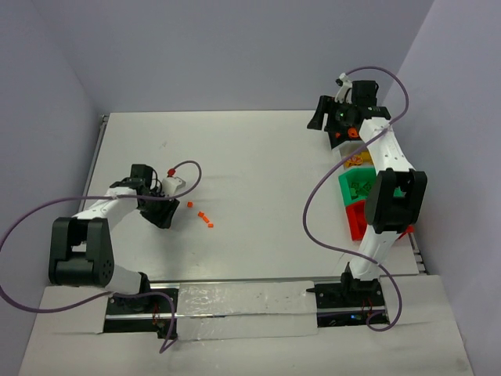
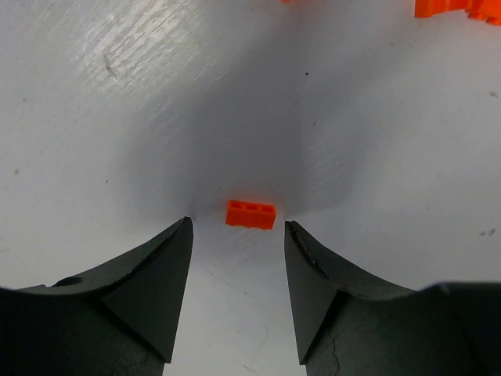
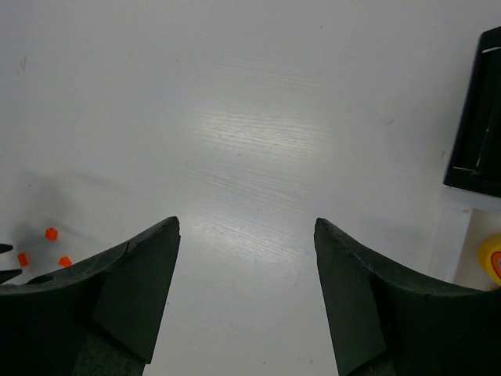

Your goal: Sort the legos into containers by color

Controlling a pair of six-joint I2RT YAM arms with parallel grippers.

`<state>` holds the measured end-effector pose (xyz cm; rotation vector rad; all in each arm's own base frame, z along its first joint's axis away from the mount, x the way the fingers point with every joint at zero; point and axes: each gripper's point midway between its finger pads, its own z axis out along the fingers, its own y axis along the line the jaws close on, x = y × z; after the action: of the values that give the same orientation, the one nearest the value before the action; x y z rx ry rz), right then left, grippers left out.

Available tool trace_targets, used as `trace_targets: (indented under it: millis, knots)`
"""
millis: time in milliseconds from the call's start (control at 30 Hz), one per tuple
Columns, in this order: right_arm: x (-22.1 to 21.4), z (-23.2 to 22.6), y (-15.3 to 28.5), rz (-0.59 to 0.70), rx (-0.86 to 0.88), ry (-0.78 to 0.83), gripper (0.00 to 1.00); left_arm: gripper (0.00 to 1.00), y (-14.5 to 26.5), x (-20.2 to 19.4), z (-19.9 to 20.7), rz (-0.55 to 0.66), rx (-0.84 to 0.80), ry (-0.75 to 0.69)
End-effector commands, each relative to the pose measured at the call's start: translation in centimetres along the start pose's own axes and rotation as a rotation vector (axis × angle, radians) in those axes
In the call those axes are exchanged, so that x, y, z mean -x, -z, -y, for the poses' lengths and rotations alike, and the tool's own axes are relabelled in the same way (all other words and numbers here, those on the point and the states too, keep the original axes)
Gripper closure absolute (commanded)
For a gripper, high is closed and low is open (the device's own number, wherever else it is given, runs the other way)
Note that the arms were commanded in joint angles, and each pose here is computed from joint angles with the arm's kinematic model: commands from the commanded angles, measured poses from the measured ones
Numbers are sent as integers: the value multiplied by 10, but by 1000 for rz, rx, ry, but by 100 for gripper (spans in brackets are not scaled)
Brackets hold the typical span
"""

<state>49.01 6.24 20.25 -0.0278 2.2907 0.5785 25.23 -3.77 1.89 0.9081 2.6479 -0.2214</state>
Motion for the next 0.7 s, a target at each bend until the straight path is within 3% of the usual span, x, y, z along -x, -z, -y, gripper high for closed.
trace_targets:
  millis: [0,400,667]
  knots:
    - [10,-19,11,30,49,15,24,42,-8,17,-5,57,-16,-99]
    - [6,-20,11,12,63,20,24,55,-19,10,1,34,-64,-144]
    - [7,-22,9,8,74,12,24,56,-20,-9,10,-9,-58,-136]
